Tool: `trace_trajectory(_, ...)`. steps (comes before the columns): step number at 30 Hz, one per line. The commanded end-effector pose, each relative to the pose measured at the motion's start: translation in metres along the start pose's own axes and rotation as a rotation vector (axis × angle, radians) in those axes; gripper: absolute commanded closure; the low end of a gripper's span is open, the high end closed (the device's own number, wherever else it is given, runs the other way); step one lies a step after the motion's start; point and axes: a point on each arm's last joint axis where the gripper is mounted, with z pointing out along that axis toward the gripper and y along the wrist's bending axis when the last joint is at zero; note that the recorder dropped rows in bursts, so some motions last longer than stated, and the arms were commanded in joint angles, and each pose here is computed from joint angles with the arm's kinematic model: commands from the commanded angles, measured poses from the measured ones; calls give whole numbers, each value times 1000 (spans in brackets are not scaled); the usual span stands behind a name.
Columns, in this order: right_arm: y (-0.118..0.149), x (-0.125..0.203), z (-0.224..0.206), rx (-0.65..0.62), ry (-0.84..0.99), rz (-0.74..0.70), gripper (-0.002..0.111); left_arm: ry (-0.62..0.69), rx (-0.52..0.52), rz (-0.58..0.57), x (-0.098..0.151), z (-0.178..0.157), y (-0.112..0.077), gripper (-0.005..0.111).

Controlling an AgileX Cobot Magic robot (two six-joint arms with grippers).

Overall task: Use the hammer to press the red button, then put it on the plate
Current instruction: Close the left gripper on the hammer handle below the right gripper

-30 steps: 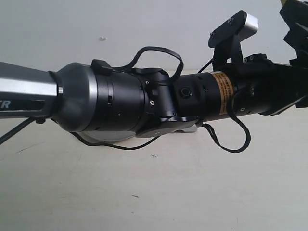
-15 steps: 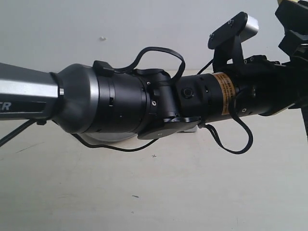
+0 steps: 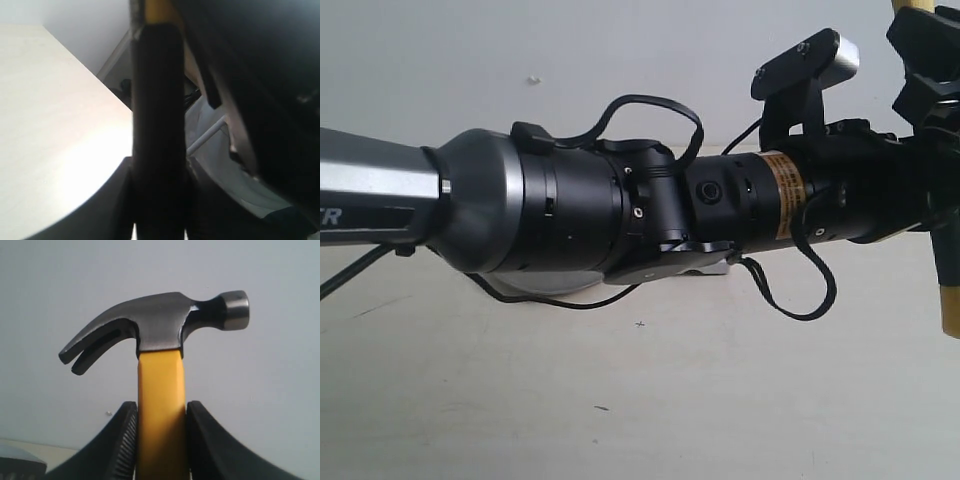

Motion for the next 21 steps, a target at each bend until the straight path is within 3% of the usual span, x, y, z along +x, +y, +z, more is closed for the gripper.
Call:
trace_trajectory(1,1,-9,-1,-7,-70,7,107,28,27,84,3,1,-5,107)
trace_trajectory(11,1,-9,-1,-6,-68,9,75,56,13,131,6,1,-3,107)
trace_trajectory(21,0,-6,-1,7,-38,9,64,78,-13,165,7,0,0,107)
